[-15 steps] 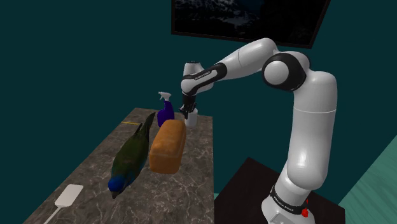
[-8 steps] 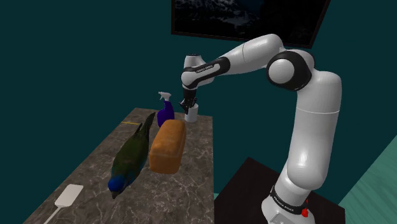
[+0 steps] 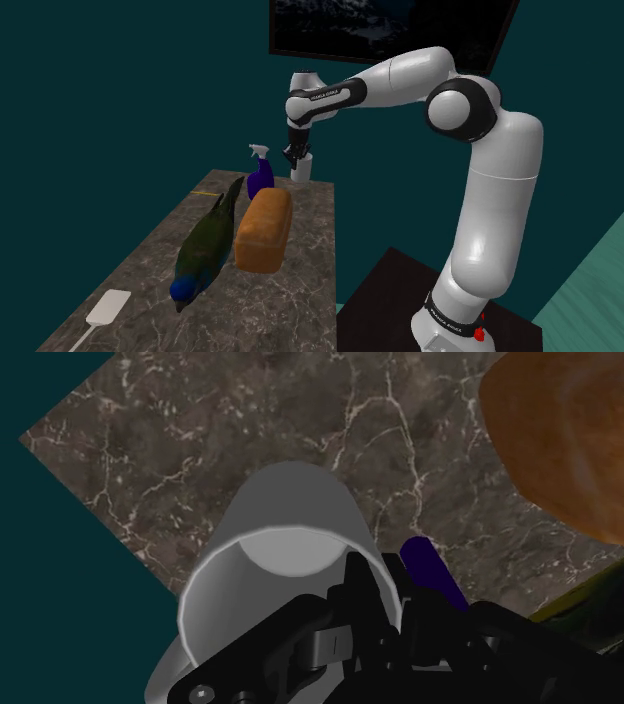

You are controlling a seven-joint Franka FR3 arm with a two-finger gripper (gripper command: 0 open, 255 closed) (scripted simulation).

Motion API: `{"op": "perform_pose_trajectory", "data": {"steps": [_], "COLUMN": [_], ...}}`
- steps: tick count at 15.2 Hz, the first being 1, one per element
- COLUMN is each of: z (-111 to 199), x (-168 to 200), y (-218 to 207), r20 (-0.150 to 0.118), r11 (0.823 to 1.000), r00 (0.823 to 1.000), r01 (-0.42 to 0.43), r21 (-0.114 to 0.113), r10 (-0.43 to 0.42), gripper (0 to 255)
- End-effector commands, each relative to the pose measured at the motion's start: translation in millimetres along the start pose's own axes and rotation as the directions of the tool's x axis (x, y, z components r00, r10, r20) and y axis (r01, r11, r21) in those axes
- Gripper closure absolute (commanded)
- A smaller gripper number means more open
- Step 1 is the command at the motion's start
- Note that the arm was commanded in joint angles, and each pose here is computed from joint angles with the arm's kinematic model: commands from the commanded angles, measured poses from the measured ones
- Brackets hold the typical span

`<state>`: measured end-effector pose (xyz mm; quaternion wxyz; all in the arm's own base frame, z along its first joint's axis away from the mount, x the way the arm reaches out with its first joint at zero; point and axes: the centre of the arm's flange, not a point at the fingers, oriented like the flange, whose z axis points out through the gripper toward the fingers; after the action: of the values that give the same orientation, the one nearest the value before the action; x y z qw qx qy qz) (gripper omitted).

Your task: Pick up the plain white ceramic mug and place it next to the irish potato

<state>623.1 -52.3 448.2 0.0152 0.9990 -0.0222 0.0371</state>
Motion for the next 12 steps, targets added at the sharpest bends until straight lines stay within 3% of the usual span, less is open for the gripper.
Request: {"op": "perform_pose_trajectory", "data": {"steps": [1, 12], "z": [-10.4, -68.3], "x": [0.9, 5.3], "y": [0.3, 2.0], "r20": [0.000, 0.000], "r11": [1.000, 1.000], "r00": [1.000, 1.000], "r01": [0.000, 0.000], "r21": [0.000, 0.000], "r10": [0.000, 0.000], "gripper": [255, 255]}}
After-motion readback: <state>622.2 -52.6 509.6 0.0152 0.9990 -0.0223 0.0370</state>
